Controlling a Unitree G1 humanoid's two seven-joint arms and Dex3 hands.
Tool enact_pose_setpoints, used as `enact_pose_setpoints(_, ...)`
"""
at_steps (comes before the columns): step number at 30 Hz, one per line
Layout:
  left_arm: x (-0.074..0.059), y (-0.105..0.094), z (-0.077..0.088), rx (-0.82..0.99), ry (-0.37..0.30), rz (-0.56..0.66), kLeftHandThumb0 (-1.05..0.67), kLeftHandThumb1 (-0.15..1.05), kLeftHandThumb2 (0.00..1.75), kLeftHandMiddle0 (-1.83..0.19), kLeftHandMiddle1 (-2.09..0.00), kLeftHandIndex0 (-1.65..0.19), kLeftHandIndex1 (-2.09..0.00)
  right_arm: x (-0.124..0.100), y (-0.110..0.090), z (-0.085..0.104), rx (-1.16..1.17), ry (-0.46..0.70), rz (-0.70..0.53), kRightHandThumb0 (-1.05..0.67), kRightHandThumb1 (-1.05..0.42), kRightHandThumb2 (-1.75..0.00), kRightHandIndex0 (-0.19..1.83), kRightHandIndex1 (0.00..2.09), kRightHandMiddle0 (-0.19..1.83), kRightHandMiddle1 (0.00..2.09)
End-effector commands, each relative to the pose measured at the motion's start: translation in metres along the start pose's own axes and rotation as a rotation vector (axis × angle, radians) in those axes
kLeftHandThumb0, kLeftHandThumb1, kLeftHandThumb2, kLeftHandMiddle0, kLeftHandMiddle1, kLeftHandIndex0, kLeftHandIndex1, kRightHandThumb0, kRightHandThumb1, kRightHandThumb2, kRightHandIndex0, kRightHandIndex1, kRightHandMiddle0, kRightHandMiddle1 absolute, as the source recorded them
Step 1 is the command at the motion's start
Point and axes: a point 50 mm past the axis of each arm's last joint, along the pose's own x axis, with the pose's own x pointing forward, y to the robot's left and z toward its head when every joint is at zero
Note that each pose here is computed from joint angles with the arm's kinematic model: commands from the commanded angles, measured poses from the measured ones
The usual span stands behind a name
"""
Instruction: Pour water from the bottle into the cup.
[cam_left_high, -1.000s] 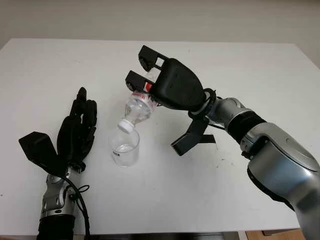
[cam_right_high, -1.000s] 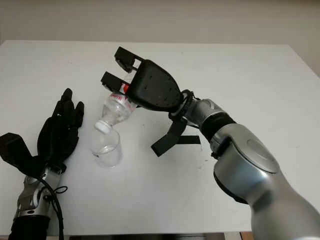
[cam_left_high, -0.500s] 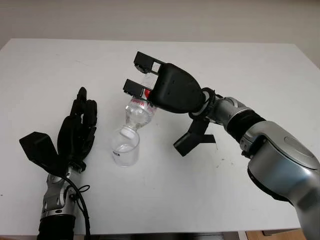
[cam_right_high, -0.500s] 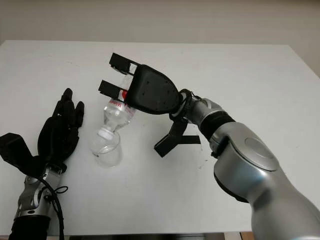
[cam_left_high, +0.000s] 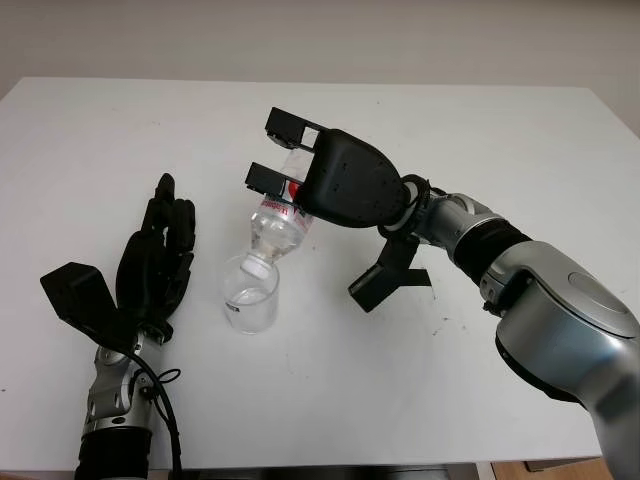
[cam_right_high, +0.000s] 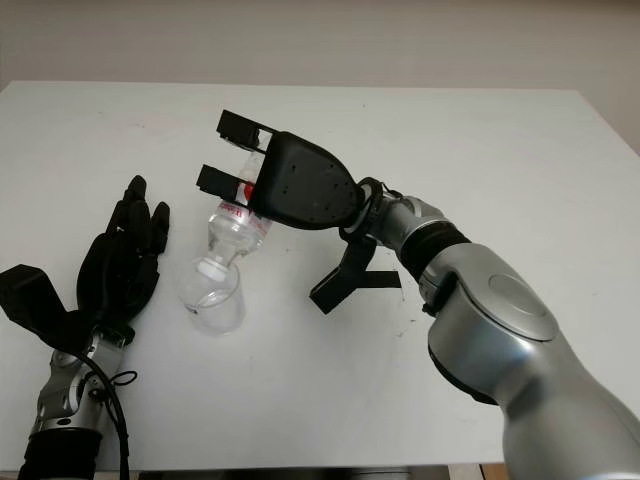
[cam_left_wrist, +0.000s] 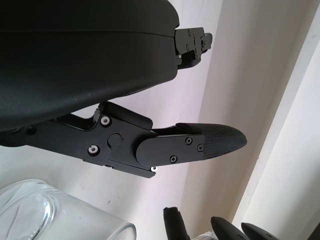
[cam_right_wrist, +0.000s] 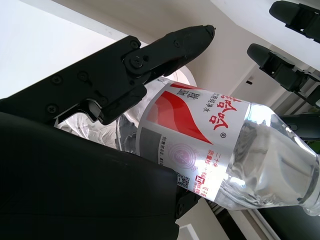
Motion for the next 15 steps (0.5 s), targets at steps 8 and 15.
enact_pose_setpoints(8, -0.001, 0.0, -0.003, 0.0, 0.016, 0.003, -0.74, 1.05, 0.45, 0.12, -0.05, 0.12, -0.05, 0.001, -0.002, -0.011, 0.094, 0.218, -0.024, -0.53, -1.05, -0.41, 1.11, 2.09, 0.61, 2.09)
enact_pose_setpoints(15, -0.003, 0.0, -0.003, -0.005, 0.017, 0.002, -0.74, 1.05, 0.45, 0.12, -0.05, 0.12, -0.05, -0.012, -0.001, -0.012, 0.475, 0.614, -0.043, -0.52, -1.05, -0.32, 1.16, 2.09, 0.86, 2.09)
